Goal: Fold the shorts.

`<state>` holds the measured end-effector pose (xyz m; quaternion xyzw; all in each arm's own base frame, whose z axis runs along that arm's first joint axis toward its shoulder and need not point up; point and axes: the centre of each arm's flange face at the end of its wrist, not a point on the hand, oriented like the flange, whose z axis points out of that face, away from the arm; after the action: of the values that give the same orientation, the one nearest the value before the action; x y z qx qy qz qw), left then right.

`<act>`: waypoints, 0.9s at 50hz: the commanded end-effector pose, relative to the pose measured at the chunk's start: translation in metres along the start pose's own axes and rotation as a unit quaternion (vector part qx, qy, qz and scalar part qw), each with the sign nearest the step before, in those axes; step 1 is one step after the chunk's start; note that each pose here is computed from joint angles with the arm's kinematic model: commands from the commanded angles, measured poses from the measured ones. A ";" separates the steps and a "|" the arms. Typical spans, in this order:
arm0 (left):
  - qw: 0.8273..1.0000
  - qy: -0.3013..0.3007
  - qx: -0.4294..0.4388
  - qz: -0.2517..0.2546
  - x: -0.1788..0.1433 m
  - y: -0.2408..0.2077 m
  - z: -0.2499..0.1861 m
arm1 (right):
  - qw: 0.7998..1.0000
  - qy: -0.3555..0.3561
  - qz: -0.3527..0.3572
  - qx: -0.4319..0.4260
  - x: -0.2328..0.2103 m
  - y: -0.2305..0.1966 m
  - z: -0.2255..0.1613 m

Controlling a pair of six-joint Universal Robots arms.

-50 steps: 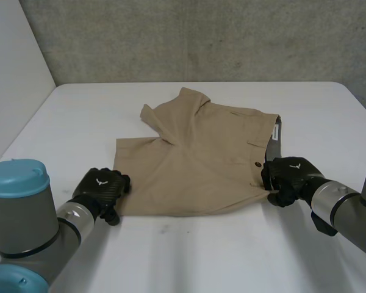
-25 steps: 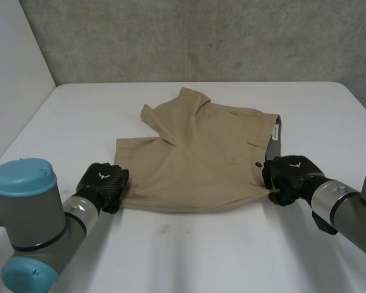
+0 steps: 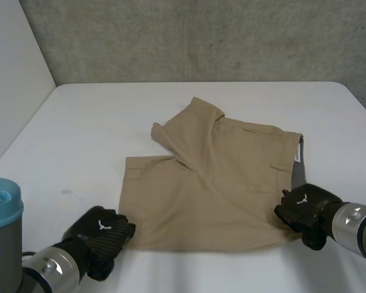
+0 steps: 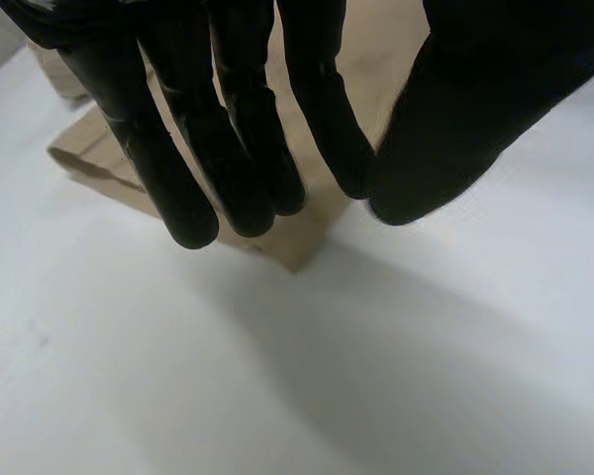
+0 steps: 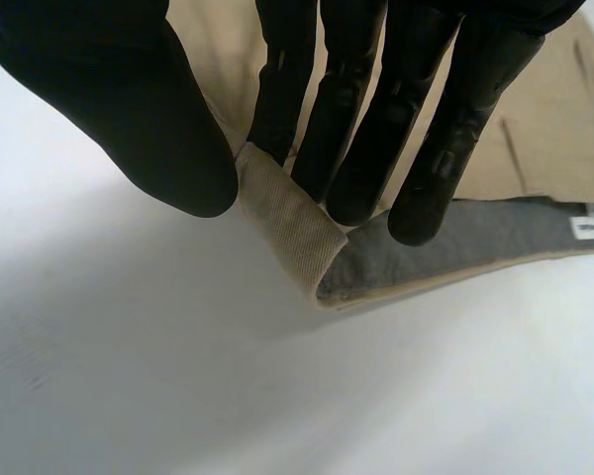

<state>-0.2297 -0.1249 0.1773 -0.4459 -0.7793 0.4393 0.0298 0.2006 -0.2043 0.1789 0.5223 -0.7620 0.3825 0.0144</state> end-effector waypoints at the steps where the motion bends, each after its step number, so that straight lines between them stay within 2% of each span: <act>1: 0.996 -0.036 0.080 0.010 -0.017 -0.037 0.020 | 1.000 0.002 -0.002 0.005 -0.001 0.001 0.004; 3: 0.992 -0.054 0.115 0.010 -0.025 -0.052 0.026 | 1.000 0.005 -0.003 0.009 -0.002 0.001 0.005; 7: 0.970 -0.106 0.219 0.015 -0.048 -0.094 0.056 | 1.000 0.013 -0.004 0.017 -0.001 0.000 0.008; 11: 0.952 -0.134 0.275 0.019 -0.063 -0.120 0.092 | 1.000 0.019 -0.003 0.023 -0.002 0.001 0.011; 14: 0.946 -0.143 0.292 0.019 -0.070 -0.131 0.116 | 0.999 0.023 -0.005 0.026 -0.003 0.002 0.013; 22: 0.952 -0.131 0.275 0.021 -0.077 -0.132 0.195 | 1.000 0.016 -0.003 0.020 -0.006 0.007 0.019; 27: 0.960 -0.119 0.250 0.028 -0.084 -0.113 0.236 | 0.999 0.022 -0.004 0.023 -0.004 0.007 0.020; 31: 0.962 -0.115 0.244 0.042 -0.095 -0.100 0.255 | 0.999 0.026 -0.004 0.025 -0.003 0.008 0.024; 45: 0.962 -0.111 0.242 0.063 -0.094 -0.084 0.283 | 1.000 0.021 -0.001 0.018 -0.003 0.012 0.033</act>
<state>-0.3532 -0.3951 0.1067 -0.4147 -0.6188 0.6665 0.0294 0.2048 -0.2183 0.1496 0.5149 -0.7531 0.4091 0.0218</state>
